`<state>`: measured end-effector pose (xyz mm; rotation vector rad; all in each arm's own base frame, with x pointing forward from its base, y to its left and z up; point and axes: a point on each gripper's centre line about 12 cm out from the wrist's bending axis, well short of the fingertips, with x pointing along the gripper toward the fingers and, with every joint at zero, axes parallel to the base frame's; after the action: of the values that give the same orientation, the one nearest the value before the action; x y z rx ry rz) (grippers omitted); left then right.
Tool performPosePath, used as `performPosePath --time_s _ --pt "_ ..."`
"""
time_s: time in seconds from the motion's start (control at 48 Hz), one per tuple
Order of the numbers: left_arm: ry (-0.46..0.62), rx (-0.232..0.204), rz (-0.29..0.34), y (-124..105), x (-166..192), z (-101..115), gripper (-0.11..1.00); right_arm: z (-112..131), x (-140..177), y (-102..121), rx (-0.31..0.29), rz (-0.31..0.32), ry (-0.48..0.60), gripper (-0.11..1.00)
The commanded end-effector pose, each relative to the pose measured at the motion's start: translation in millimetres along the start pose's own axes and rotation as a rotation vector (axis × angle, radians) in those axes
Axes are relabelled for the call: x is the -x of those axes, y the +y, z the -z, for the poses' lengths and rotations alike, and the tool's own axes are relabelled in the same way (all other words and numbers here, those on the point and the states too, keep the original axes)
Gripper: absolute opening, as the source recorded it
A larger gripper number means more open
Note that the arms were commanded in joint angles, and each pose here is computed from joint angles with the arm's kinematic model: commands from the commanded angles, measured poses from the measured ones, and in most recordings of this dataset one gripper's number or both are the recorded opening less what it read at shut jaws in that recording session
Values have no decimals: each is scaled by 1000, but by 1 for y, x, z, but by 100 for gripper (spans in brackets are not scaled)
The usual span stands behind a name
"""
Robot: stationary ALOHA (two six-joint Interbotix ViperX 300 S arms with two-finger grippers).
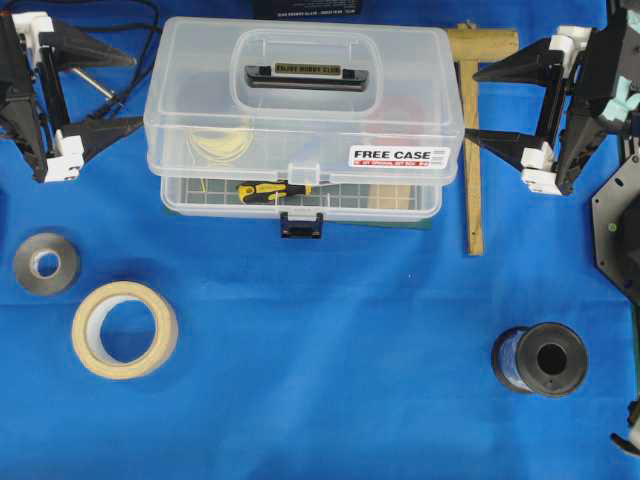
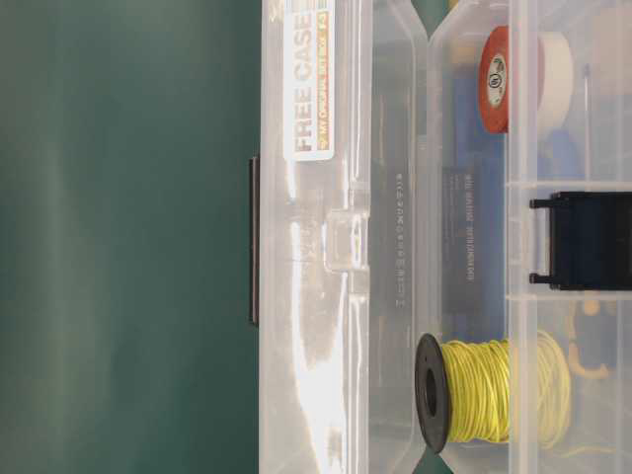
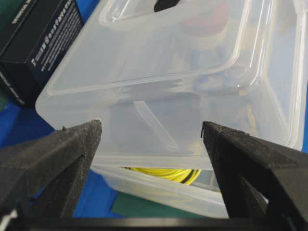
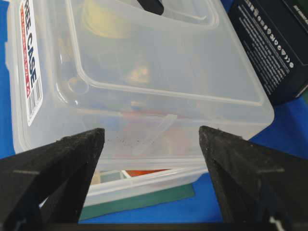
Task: Open the tool box with both arms.
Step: 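Swing the lid back away from the front with both grippers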
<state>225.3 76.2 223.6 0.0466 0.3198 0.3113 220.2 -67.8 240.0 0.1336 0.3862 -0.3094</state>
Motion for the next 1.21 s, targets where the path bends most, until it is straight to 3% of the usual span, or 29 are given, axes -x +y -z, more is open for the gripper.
performPosePath --time_s 0.0,0.209,0.5,1.188 --pt "-117 9 -18 5 -1 -32 91 -26 2 1 -12 -4 -81 83" --pt "-159 20 -78 19 -3 -36 91 -32 3 -8 -25 31 -99 83" --pt "-134 37 -140 37 -12 -33 91 -39 4 -19 -42 75 -149 83" --pt "-100 60 -224 64 -29 -32 91 -38 -2 -62 -94 234 -150 83"
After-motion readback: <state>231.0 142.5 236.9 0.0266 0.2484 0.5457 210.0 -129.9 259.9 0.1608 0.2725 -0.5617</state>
